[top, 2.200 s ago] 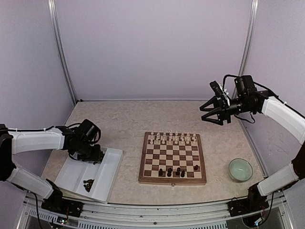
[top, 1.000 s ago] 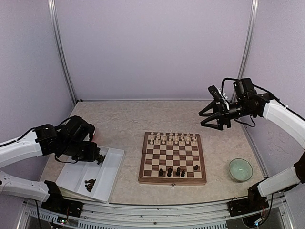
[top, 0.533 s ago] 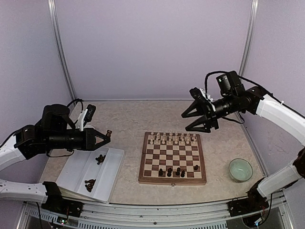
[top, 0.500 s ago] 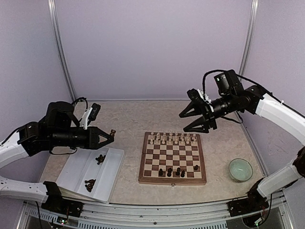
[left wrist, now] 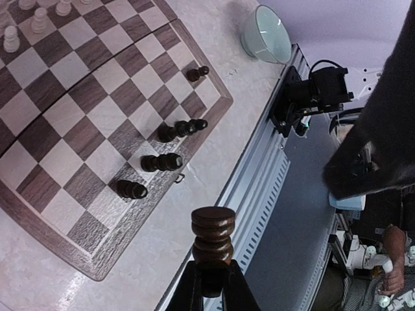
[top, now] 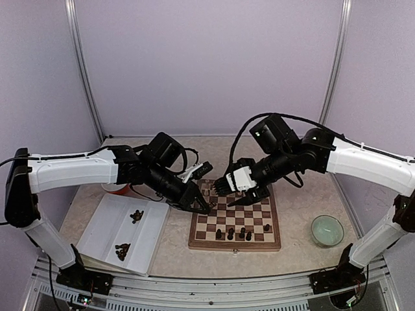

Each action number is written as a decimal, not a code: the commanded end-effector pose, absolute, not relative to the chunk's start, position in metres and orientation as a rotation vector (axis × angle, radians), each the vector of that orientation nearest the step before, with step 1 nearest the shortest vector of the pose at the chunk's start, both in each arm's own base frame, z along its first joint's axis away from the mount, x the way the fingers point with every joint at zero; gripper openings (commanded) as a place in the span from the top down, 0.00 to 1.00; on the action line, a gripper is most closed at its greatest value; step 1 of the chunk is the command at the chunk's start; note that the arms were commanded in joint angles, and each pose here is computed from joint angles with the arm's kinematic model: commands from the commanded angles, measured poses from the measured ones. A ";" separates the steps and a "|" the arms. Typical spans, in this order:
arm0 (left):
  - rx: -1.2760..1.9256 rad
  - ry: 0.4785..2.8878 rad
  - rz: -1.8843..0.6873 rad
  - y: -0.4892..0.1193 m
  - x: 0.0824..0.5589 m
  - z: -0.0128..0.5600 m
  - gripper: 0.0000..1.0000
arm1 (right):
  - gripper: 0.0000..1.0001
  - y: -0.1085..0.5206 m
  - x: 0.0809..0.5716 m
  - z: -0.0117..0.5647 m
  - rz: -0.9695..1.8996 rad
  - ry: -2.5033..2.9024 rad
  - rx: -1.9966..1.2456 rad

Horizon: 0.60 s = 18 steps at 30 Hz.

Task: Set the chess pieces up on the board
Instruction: Pass from the left arm to the right

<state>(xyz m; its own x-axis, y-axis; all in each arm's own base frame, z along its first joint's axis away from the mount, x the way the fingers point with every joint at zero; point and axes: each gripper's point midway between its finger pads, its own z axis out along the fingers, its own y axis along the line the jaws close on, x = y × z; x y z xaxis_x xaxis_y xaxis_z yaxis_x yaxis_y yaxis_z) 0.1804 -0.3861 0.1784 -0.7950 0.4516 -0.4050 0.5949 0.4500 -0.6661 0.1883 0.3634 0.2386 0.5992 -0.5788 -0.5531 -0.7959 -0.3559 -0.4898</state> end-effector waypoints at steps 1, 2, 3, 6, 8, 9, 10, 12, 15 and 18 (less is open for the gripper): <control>1.062 2.429 -1.436 -0.403 0.165 0.202 0.97 | 0.39 0.370 0.189 0.212 0.195 1.061 -2.159; 1.067 2.424 -1.454 -0.405 0.164 0.203 0.97 | 0.39 0.370 0.186 0.207 0.178 1.057 -2.175; 1.070 2.418 -1.470 -0.406 0.163 0.204 0.97 | 0.40 0.370 0.186 0.202 0.156 1.055 -2.189; 1.079 2.396 -1.502 -0.409 0.161 0.208 0.97 | 0.43 0.372 0.185 0.192 0.097 1.046 -2.207; 1.080 2.394 -1.510 -0.409 0.161 0.209 0.97 | 0.45 0.375 0.184 0.190 0.085 1.039 -2.207; 1.084 2.390 -1.520 -0.410 0.160 0.210 0.97 | 0.47 0.376 0.183 0.189 0.082 1.035 -2.209; 1.082 2.389 -1.528 -0.410 0.160 0.210 0.97 | 0.50 0.378 0.181 0.188 0.076 1.030 -2.214; 1.073 2.385 -1.534 -0.411 0.161 0.210 0.97 | 0.53 0.382 0.180 0.185 0.055 1.025 -2.216; 1.069 2.377 -1.542 -0.412 0.161 0.211 0.97 | 0.58 0.388 0.179 0.181 0.028 1.019 -2.218; 1.055 2.381 -1.546 -0.414 0.164 0.208 0.97 | 0.73 0.391 0.180 0.176 0.021 1.039 -2.219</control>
<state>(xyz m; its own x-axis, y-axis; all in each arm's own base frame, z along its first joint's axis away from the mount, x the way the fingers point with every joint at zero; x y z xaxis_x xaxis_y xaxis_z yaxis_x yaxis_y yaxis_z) 0.1619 -0.4033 0.1980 -0.7627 0.4996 -0.4107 0.5930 0.2866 -0.7525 0.1782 0.3848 0.1839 0.6891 -0.6567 -0.3065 -0.6875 -0.4588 -0.5629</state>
